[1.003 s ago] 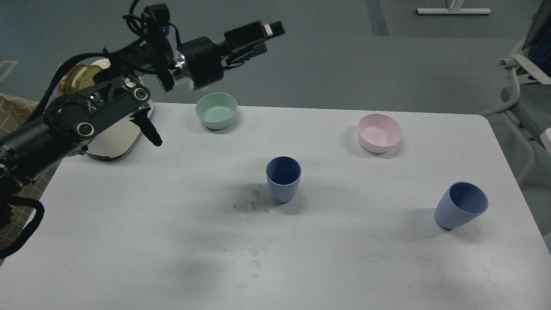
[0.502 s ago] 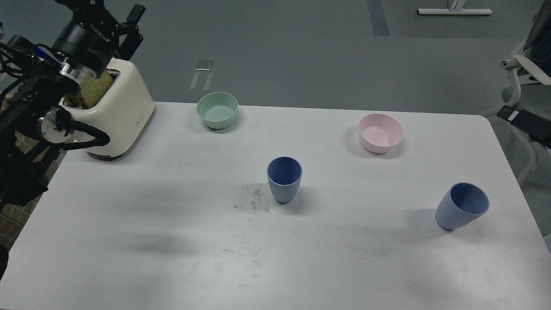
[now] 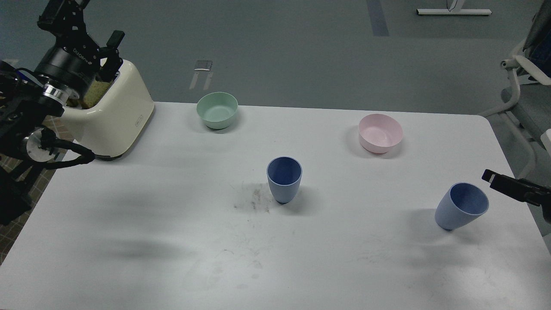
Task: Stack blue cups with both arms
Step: 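Reach the right gripper to the other blue cup and grasp it, then lift the blue cup and carry it above the centered cup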
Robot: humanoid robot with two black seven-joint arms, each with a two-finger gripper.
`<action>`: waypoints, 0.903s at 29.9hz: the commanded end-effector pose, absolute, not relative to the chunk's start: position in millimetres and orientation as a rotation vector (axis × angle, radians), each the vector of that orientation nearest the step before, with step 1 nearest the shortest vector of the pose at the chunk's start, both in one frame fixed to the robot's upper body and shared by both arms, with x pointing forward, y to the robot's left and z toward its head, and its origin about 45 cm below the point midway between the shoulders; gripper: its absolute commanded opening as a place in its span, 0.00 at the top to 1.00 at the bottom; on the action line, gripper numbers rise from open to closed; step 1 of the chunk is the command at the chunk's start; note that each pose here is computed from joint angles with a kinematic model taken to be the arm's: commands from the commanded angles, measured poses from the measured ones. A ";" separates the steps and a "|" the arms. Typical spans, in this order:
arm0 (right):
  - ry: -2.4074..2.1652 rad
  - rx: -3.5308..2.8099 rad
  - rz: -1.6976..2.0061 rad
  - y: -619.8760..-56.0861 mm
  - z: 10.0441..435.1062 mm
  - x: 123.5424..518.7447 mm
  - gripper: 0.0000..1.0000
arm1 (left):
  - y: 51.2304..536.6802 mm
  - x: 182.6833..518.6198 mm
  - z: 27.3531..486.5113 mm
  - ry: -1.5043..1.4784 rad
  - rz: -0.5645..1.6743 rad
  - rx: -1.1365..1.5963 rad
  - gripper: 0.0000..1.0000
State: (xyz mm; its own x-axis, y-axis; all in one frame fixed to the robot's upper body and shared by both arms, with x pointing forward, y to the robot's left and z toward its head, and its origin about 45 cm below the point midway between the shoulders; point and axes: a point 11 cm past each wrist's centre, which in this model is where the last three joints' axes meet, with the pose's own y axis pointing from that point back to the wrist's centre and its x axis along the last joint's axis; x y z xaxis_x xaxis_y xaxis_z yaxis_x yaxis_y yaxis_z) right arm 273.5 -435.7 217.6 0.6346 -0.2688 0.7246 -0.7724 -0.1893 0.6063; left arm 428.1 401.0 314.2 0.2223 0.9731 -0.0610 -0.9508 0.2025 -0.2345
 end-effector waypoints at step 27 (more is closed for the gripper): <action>-0.778 1.718 0.548 -416.8 185.2 268.1 1.00 | 401.3 429.0 314.4 -0.102 1.355 -0.251 0.03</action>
